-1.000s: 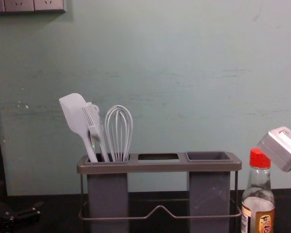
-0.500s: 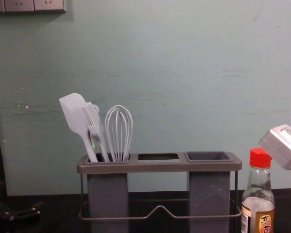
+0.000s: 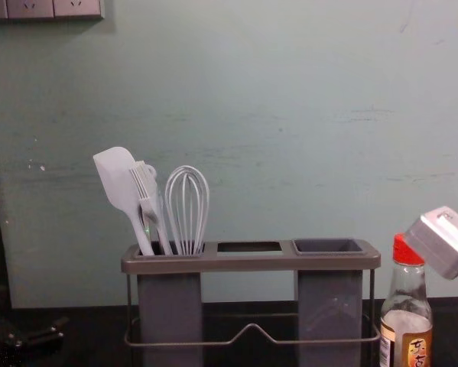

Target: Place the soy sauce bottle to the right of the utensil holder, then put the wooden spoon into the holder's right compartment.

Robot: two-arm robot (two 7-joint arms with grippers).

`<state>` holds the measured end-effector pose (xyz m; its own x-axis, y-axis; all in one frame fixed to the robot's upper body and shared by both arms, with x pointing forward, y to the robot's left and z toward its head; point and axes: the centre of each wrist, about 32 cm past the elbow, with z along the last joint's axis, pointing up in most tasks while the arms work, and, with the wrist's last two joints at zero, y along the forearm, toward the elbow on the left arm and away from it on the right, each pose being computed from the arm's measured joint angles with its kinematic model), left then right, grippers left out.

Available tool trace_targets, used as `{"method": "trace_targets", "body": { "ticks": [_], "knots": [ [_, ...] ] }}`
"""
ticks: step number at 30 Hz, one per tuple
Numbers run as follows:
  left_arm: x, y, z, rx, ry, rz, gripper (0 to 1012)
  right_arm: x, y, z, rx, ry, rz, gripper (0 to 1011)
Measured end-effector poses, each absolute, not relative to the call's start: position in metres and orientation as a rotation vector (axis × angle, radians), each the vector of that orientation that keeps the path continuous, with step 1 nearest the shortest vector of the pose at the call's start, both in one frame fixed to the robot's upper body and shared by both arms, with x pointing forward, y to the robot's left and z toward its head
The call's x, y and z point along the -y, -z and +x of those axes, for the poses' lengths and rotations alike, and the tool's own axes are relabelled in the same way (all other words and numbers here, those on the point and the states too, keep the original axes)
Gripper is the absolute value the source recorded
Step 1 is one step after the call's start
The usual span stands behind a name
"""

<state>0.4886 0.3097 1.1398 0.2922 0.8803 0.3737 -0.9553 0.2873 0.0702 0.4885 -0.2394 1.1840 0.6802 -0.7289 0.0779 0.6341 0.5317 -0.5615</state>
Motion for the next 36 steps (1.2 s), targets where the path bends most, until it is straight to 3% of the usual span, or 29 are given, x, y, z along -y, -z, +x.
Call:
{"method": "trace_targets", "body": {
  "ticks": [29, 36],
  "knots": [
    [-0.3097, -1.1398, 0.4886, 0.285, -1.248, 0.304, 1005, 0.2354, -1.1808, 0.4881, -0.159, 0.825, -0.609, 1000],
    [-0.3097, -1.1397, 0.4886, 0.285, -1.248, 0.305, 1005, 0.2356, -1.1809, 0.4870, -0.167, 0.831, -0.603, 862]
  ]
}}
